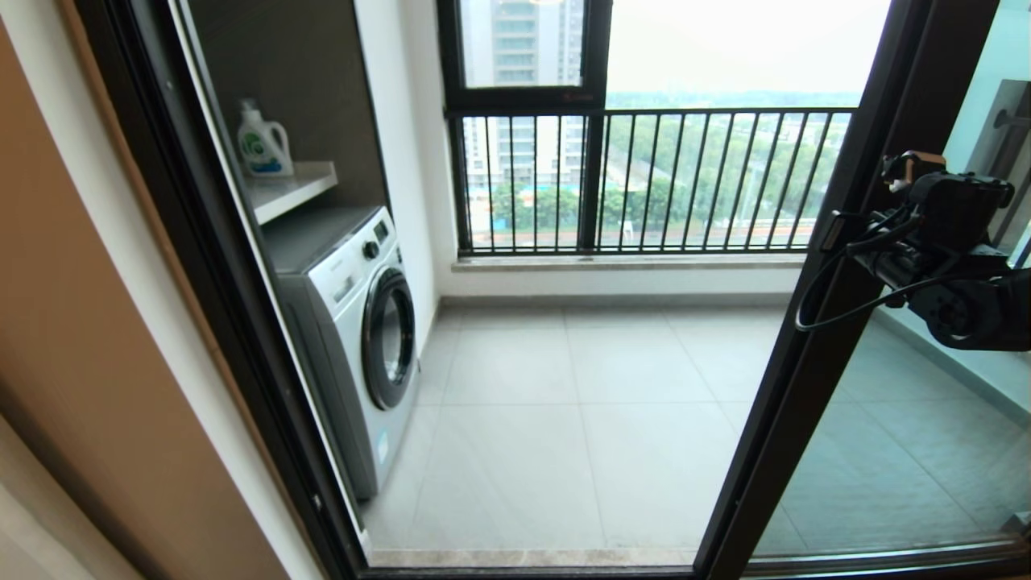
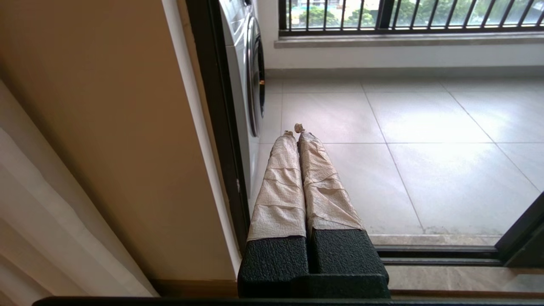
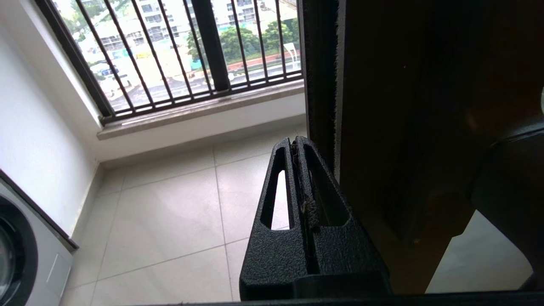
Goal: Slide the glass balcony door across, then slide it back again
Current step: Open the slid door
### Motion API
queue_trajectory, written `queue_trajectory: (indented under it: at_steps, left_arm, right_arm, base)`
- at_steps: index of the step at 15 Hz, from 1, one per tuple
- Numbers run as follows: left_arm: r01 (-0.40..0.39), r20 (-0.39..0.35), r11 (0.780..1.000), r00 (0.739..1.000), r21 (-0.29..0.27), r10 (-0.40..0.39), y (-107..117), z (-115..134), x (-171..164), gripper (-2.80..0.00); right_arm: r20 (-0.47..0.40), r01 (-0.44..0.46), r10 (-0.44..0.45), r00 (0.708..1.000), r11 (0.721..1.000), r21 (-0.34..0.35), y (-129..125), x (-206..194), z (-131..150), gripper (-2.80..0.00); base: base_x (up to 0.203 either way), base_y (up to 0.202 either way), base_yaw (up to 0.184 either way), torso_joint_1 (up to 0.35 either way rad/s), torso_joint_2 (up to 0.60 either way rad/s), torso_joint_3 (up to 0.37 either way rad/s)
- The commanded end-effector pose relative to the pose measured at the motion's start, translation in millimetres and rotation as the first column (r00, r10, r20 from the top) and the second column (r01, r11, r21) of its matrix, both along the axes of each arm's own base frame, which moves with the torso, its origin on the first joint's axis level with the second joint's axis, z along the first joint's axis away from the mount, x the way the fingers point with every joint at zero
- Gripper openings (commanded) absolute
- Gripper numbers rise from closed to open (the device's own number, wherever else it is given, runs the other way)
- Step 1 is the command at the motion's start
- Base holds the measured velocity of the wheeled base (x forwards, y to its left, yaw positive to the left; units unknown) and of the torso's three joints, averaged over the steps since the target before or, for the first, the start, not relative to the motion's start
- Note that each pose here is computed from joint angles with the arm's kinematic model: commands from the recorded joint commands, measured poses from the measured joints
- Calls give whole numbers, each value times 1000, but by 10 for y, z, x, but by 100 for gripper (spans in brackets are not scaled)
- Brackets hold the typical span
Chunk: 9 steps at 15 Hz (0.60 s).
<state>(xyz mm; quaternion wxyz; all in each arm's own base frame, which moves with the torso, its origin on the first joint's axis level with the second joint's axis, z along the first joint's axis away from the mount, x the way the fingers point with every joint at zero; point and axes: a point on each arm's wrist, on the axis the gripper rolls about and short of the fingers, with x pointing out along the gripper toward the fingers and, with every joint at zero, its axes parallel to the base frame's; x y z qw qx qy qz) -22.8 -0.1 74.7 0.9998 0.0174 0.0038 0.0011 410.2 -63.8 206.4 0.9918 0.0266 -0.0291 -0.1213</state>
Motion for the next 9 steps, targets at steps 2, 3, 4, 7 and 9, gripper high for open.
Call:
queue_trajectory:
  at_steps: [2,3,4,7,9]
  left_arm:
    - [-1,-2,1000,1000,0,1,0,0,1,-280]
    - [-1,-3,1000,1000,0,1,0,-4,2,-280]
    - [-1,-2,1000,1000,0,1,0,0,1,-280]
    - [-1,-2,1000,1000,0,1,0,0,1,-280]
    - [-1,-2,1000,1000,0,1,0,0,1,-280]
  right_arm:
    - [13,-10,10,1000,1000,-2,43,-25,42,-280]
    - [15,-12,12,1000,1000,-2,52,-28,48,-280]
    - [14,-16,16,1000,1000,-2,71,-41,51,-280]
    - [7,-45,45,999,999,-1,194,-75,49,-280]
    - [5,-44,44,999,999,-1,188,-60,37,-280]
  base:
    - [0,0,0,0,0,0]
    - [0,0,0,0,0,0]
    - [0,0,0,0,0,0]
    - [0,0,0,0,0,0]
    - [0,0,0,0,0,0]
